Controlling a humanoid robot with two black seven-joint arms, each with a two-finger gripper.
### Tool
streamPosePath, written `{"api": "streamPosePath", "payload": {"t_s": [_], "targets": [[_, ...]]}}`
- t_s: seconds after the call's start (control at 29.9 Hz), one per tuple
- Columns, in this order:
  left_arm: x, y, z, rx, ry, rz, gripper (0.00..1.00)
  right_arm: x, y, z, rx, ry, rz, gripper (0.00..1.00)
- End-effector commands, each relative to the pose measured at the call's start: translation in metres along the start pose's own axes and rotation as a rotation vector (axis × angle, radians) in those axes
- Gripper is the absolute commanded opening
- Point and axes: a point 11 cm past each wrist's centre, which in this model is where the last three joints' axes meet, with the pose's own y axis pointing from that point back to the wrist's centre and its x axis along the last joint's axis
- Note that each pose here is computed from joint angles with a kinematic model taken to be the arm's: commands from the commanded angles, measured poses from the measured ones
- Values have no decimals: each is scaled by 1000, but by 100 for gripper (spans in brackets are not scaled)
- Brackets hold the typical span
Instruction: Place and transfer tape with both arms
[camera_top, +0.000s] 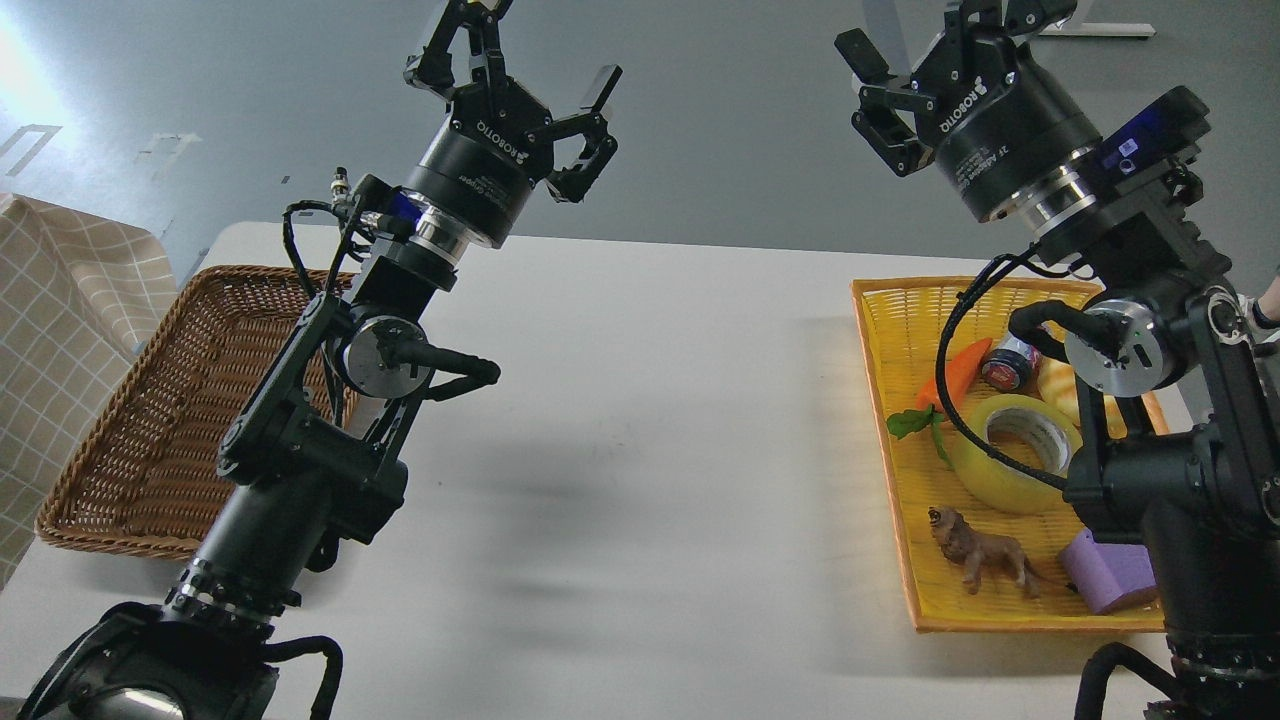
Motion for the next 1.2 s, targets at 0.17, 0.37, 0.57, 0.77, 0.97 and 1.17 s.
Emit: {"api": "streamPosePath", "payload": {"t_s": [0.17,0.37,0.57,0.77,0.97,1.17], "targets": [[-2,5,-1,-3,4,-2,98,-8,0,1,-2,4,-23,100],[-1,6,2,-10,2,5,98,-9,1,2,-3,2,-24,100],[1,7,2,-11,3,13,98,-16,-1,4,-10,4,-44,100],[3,9,2,-13,4,18,98,-21,-1,0,0,10,-59,100],[2,8,2,-14,3,17,98,-21,-1,1,-1,8,-60,100],[3,9,2,-13,4,18,98,-21,-1,1,-1,8,-60,100]]}}
